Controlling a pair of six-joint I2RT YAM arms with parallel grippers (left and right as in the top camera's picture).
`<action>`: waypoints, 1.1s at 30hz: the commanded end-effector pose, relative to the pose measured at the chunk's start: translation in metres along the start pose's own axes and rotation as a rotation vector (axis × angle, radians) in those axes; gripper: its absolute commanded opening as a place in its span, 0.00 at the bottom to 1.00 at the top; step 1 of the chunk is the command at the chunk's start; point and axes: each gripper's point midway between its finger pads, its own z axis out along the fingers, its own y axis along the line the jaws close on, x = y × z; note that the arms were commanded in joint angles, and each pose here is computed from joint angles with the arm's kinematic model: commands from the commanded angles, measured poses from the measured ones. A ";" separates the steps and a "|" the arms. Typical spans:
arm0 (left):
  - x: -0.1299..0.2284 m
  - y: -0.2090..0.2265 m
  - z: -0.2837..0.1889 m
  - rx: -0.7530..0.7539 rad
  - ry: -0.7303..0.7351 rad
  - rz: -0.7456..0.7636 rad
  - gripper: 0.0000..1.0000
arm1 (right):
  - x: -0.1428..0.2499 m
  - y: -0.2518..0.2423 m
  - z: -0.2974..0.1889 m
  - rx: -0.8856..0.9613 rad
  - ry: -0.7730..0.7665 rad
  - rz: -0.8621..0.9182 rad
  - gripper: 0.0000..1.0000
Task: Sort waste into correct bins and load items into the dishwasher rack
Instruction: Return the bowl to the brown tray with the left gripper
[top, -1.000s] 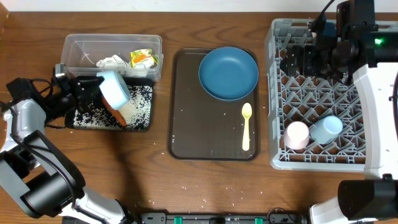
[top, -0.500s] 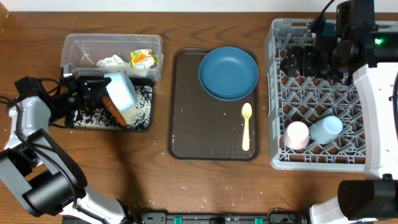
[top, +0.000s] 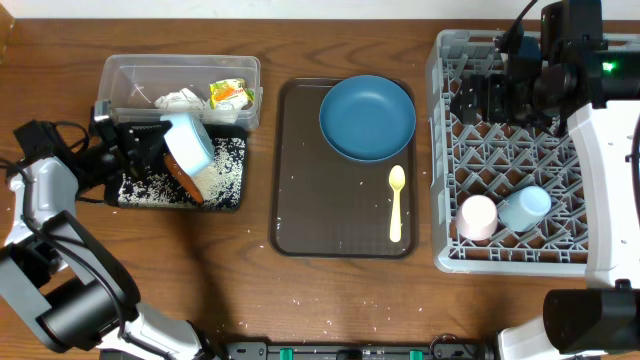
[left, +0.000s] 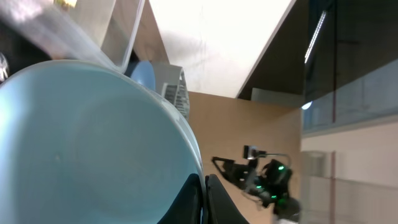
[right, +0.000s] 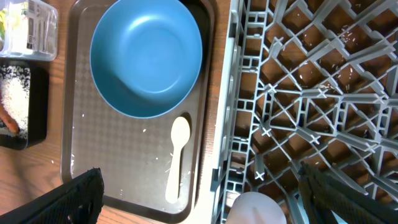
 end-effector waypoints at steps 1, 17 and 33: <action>0.015 -0.028 0.004 0.025 0.023 0.098 0.05 | 0.002 0.000 0.002 -0.004 0.010 -0.014 0.98; 0.083 -0.028 0.109 -0.494 0.059 0.643 0.06 | 0.001 0.000 0.002 -0.004 0.007 -0.015 0.98; 0.238 0.134 0.196 -1.142 0.559 1.213 0.06 | 0.001 0.001 0.002 -0.005 0.007 -0.015 0.98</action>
